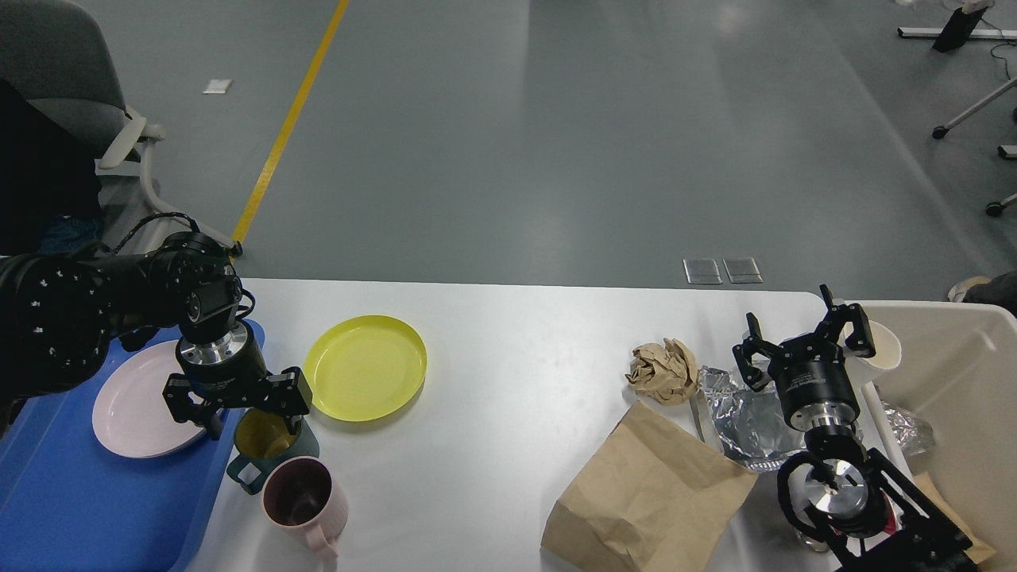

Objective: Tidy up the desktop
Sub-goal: 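Grasp the green-gray cup with the left gripper and lift it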

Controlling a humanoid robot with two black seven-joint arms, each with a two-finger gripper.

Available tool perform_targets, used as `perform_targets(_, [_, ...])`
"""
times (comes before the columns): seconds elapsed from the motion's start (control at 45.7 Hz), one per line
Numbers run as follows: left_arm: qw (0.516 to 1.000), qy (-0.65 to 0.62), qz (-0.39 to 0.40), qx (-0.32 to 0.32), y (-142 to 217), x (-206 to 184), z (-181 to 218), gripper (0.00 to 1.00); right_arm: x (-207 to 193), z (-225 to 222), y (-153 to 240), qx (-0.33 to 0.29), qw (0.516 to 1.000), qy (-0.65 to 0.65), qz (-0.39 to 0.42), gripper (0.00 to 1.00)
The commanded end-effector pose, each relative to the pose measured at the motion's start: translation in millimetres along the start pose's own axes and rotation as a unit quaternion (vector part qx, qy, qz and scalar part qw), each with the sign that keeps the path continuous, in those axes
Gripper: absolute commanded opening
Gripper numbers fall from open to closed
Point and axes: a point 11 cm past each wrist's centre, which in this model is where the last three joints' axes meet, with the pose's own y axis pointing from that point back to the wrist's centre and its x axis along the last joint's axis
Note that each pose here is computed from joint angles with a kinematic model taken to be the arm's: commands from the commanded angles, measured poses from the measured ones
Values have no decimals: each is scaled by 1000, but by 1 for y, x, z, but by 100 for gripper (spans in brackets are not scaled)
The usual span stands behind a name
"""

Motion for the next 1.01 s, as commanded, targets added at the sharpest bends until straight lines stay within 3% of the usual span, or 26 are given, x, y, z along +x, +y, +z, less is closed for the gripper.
perform_targets(0.0, [1000,1,2,0,-1,1,0,96,0,0,0,0,1000,0,0,100])
perform_targets(0.175, [1000,2,-4,0,-6,-2,-2,89,0,0,0,0,1000,0,0,100])
perform_targets(0.35, [1000,3,-5,7,-7,-2,-4,66,0,0,0,0,1000,0,0,100])
perform_targets(0.438, [1000,4,-6,8,-8,-3,-4,50,0,0,0,0,1000,0,0,100])
perform_targets(0.503, [1000,4,-11,10,-12,-6,-5,22,0,0,0,0,1000,0,0,100])
perform_targets(0.569, [1000,5,-13,11,-14,-7,-7,11,0,0,0,0,1000,0,0,100])
perform_targets(0.701, [1000,8,-18,10,-19,-10,-9,0,0,0,0,0,1000,0,0,100])
perform_targets(0.985, [1000,13,-12,-7,-12,-6,-3,0,0,0,0,0,1000,0,0,100])
